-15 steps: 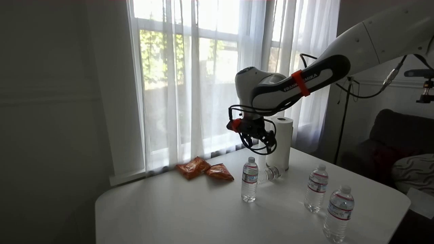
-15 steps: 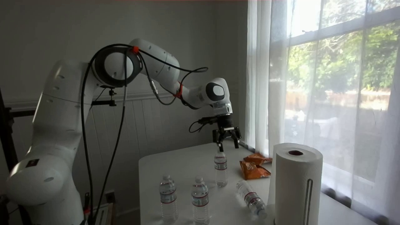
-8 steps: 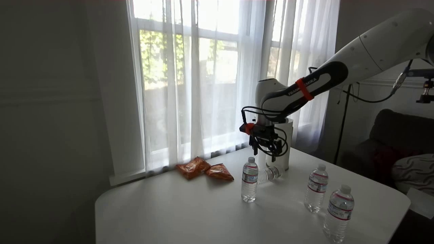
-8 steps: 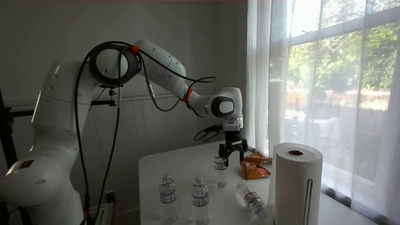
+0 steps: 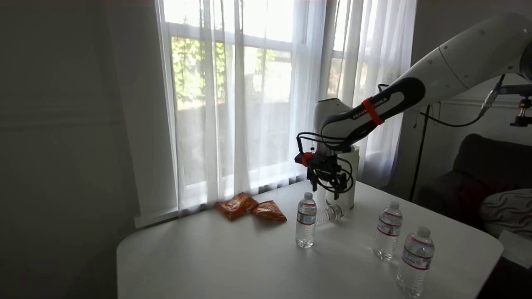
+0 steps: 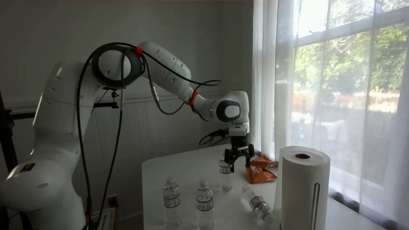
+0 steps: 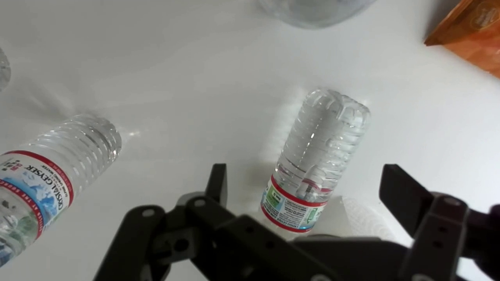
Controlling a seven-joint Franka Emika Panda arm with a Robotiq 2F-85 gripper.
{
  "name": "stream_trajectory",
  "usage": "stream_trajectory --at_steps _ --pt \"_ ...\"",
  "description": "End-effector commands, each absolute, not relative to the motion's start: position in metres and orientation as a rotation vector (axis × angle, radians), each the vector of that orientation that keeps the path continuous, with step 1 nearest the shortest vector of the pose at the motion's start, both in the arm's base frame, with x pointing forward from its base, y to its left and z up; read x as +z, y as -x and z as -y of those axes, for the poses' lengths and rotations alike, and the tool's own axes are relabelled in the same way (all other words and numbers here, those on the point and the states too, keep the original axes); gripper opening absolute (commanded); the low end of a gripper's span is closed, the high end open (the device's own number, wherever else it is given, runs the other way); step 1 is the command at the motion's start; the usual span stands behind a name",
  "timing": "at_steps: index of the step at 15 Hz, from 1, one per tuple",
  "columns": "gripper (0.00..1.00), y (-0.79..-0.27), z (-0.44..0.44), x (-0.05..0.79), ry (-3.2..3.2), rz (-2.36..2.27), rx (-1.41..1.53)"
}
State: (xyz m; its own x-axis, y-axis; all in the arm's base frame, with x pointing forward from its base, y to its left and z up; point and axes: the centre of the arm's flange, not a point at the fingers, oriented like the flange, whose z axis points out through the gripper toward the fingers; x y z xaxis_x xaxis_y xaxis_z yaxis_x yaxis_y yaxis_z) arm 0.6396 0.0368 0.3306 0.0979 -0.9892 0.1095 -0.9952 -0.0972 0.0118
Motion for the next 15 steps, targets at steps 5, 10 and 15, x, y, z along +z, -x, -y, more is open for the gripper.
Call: stream_trajectory --at_steps 5,10,15 --pt "1.00 -0.647 0.035 0.321 -2.162 2.263 0.133" --pt "1.00 -0.649 0.064 0.299 -2.131 2.367 0.083" --pt "1.00 -0.656 0.079 0.274 -2.145 2.434 0.030"
